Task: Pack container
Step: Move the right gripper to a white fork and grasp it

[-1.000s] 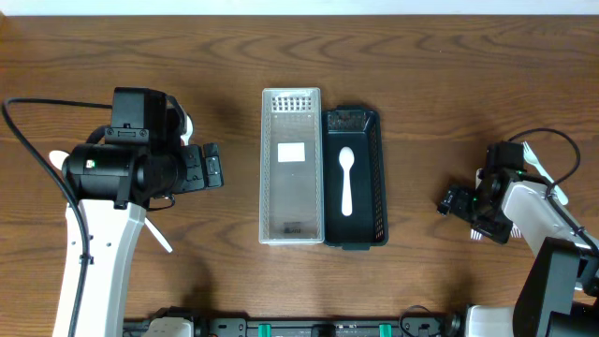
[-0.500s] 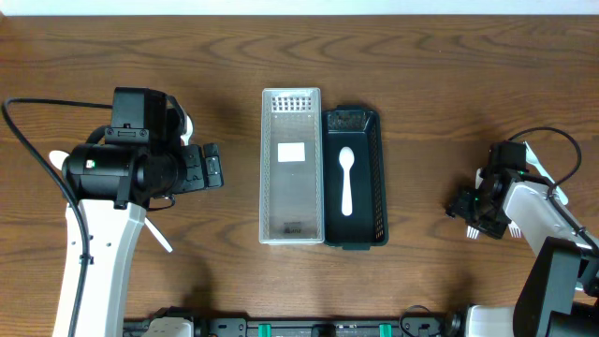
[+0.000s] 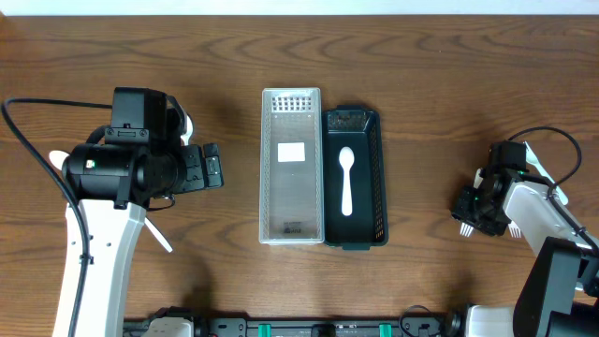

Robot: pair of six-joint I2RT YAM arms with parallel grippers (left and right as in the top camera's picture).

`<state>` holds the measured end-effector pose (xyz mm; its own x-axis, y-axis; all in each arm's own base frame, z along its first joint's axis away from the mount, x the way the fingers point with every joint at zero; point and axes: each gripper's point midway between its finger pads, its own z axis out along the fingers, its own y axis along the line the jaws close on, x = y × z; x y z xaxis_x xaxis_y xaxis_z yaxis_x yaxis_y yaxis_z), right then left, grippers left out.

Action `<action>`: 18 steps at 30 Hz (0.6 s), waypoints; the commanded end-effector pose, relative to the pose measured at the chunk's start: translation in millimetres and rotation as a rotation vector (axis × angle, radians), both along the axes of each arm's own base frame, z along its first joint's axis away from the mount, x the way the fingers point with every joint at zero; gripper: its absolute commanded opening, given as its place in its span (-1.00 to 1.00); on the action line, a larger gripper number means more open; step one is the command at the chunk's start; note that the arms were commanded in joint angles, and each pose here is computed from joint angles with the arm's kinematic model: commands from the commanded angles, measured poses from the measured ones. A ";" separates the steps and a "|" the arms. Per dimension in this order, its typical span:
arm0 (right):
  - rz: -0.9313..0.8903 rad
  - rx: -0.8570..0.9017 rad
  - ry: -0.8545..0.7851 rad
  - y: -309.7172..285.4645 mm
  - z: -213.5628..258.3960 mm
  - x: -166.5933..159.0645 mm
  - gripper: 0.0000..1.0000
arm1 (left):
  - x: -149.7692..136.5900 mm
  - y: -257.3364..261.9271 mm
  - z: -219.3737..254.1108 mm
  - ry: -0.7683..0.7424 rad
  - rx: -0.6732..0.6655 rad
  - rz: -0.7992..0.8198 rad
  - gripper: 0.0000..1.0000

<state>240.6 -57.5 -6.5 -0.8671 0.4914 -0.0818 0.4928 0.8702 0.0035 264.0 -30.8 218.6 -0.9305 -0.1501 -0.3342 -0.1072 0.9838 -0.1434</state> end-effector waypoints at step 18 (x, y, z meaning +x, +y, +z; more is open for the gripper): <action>-0.004 -0.001 -0.009 -1.6 -1.0 0.2 -0.80 | 1.0 0.1 7.1 -0.024 0.003 -0.015 0.96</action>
<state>242.2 -58.0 -6.2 -0.8663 0.4916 -0.0891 0.4932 0.8699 0.0046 264.0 -30.8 218.6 -0.9305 -0.1501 -0.3342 -0.1072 0.9838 -0.1434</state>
